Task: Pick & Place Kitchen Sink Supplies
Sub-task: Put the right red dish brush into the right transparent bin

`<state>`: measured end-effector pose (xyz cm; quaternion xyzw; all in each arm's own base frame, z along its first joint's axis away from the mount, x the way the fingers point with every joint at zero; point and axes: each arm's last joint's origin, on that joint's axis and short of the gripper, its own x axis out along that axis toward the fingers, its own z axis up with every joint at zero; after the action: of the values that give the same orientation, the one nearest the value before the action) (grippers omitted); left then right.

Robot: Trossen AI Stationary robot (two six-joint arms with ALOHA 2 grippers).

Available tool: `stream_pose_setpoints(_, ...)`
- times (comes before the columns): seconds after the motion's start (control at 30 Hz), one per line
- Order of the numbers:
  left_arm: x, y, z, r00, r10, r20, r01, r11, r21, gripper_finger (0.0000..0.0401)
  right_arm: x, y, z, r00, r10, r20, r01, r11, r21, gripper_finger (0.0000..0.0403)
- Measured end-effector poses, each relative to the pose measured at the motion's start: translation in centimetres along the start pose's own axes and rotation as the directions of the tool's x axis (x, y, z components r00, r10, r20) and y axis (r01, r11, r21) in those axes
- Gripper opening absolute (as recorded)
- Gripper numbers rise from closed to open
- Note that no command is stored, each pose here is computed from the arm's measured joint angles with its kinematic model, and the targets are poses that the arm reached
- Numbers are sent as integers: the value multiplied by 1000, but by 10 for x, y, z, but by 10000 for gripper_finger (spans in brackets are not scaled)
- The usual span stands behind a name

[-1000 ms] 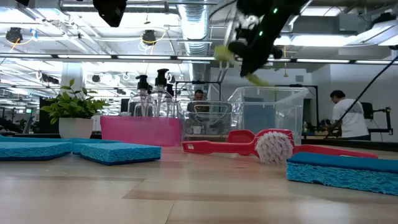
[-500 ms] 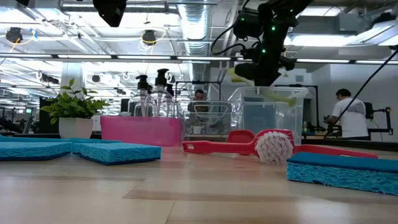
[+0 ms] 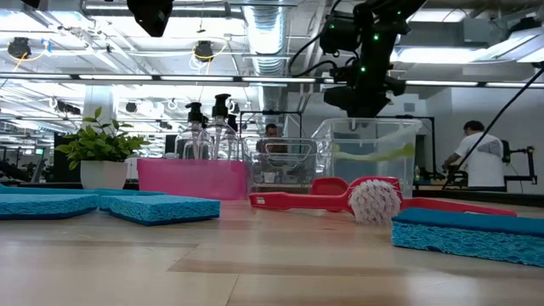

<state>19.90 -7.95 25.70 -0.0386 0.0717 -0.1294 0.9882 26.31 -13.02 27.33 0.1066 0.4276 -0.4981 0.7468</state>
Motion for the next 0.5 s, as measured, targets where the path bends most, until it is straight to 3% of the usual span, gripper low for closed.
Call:
stream_pose_setpoints(0.23, 0, 0, 0, 1000, 0, 0, 0, 1000, 0, 250, -9, 0, 0, 999, -9, 31, 9, 1000, -20, 200)
stream_pose_setpoints(0.37, 0, 0, 0, 1000, -1, 0, 1, 1000, 0, 250, -27, -4, 3, 992, -50, 119, 50, 999, 0, 208)
stream_pose_setpoints(0.5, 0, 0, 0, 1000, -1, 0, 1, 1000, 0, 250, -55, -9, 4, 974, -19, 228, 18, 1000, 6, 208)
